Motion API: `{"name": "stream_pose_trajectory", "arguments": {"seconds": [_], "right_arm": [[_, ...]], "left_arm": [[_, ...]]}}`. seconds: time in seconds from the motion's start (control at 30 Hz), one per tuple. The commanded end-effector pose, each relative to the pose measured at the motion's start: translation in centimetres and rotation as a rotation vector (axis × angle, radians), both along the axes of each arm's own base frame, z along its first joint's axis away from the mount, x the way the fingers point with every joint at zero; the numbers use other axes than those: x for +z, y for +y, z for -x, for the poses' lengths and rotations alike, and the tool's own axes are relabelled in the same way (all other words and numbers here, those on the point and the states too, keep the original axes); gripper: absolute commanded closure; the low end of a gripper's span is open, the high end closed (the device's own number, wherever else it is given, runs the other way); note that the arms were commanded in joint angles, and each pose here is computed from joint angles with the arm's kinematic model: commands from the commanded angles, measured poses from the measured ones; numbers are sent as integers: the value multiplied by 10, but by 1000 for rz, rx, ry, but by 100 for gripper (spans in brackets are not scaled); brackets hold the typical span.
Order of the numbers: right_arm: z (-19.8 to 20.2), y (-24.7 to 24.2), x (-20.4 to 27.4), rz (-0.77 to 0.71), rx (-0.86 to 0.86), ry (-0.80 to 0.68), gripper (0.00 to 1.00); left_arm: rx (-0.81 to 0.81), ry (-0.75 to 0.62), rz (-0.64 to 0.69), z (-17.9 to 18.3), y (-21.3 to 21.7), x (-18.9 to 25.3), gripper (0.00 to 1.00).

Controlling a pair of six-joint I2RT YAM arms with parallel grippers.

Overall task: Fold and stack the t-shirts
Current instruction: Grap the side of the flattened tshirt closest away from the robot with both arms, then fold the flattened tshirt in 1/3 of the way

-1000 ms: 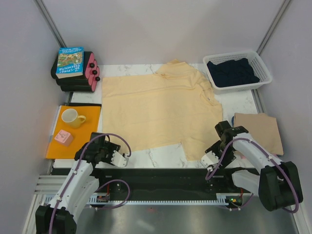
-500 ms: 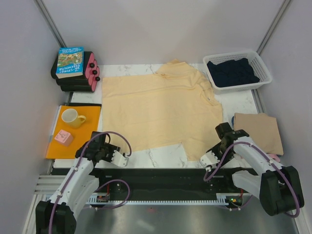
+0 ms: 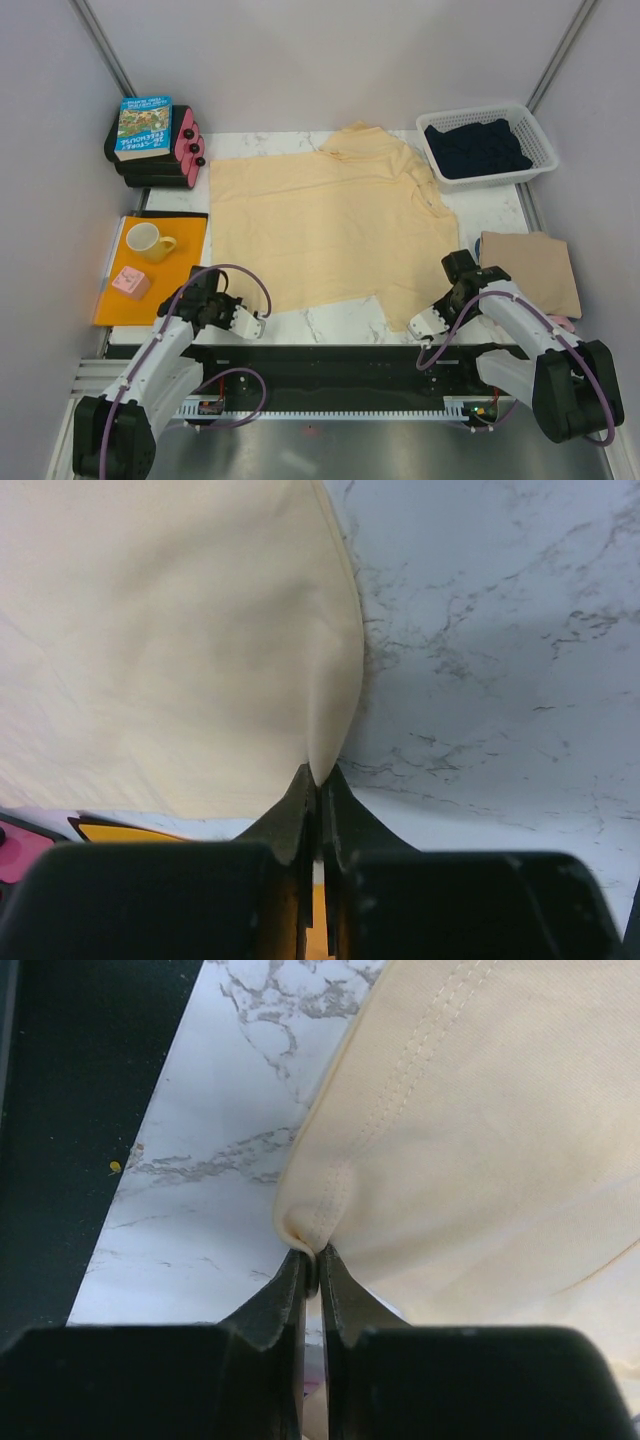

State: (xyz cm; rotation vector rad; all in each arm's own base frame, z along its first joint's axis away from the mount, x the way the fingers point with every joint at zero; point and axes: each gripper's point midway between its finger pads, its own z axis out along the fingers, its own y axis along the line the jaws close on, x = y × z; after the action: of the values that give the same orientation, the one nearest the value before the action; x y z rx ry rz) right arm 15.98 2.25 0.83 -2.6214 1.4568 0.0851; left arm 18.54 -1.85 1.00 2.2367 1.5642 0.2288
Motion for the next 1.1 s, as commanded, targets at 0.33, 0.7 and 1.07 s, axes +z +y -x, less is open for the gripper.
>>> {"name": "stream_pose_trajectory", "arguments": {"seconds": [0.33,0.7,1.07], "right_arm": [[-35,16,6,-55,-10,-61,100],[-52,22,74,-62,-8,-21,100],[-75,20,127,-86,-66,-141,100]], "left_arm": [[47,142,64,20,-9,-2,98],[37,134,82,20,-12,47,98],[103,97,83,14,-7,60,98]]}}
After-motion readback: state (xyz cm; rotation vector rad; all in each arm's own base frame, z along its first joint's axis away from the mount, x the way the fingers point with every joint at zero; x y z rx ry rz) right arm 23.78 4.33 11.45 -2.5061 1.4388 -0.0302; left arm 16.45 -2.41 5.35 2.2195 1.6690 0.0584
